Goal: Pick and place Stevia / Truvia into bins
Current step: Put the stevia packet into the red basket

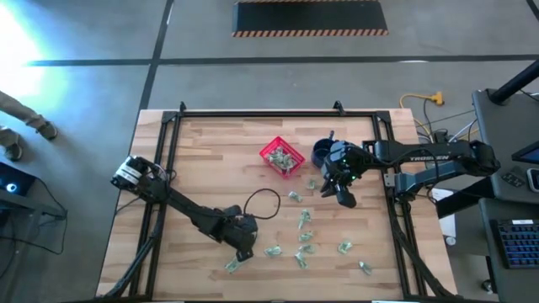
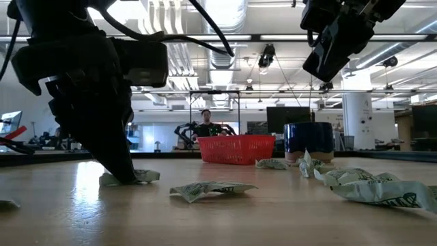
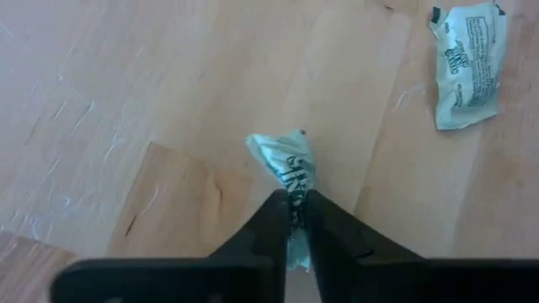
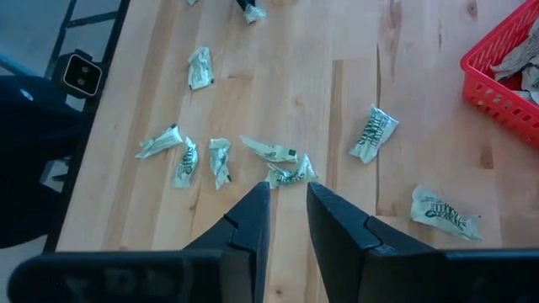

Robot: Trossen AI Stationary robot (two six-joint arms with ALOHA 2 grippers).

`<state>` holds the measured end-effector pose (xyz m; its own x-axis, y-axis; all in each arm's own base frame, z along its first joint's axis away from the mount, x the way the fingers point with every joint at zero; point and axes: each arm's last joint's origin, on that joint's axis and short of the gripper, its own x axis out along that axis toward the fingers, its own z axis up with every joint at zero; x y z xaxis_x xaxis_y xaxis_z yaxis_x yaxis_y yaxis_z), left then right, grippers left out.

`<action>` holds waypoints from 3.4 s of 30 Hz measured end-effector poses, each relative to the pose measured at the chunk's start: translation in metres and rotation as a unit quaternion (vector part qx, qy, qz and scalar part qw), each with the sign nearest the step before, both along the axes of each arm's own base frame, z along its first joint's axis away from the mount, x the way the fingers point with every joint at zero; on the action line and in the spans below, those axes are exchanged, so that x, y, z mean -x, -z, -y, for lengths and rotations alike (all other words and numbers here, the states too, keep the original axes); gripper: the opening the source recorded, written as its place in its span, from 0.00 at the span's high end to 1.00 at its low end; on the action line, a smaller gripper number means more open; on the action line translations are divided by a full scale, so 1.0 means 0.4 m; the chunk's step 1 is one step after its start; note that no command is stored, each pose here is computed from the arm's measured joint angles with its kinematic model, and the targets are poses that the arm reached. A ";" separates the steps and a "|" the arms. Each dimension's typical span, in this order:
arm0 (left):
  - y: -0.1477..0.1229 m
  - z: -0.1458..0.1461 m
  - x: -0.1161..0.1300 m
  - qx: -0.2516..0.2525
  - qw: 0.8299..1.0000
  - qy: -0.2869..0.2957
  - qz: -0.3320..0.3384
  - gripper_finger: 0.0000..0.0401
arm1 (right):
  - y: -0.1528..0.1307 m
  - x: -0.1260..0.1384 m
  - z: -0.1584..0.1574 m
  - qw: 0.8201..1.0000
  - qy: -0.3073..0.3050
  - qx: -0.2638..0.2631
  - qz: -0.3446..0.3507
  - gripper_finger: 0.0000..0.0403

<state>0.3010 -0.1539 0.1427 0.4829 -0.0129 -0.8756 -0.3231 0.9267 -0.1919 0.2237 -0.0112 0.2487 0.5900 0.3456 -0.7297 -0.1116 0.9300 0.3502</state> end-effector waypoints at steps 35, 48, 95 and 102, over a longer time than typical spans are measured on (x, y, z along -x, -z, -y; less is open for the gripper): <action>-0.245 -0.456 -0.128 -0.216 0.965 -0.046 0.143 0.98 | 0.009 0.000 0.002 1.000 0.025 -0.004 -0.010 0.84; -0.253 -0.608 -0.113 -0.240 0.957 -0.074 0.147 0.98 | 0.006 -0.004 0.004 0.994 0.097 -0.045 -0.027 0.84; -0.238 -0.631 -0.088 -0.107 0.985 -0.039 0.128 0.48 | 0.050 0.095 -0.288 0.988 0.024 -0.013 -0.153 0.85; -0.234 -0.631 -0.087 -0.115 0.985 -0.031 0.125 0.48 | 0.070 0.131 -0.366 0.995 -0.025 0.050 -0.087 0.82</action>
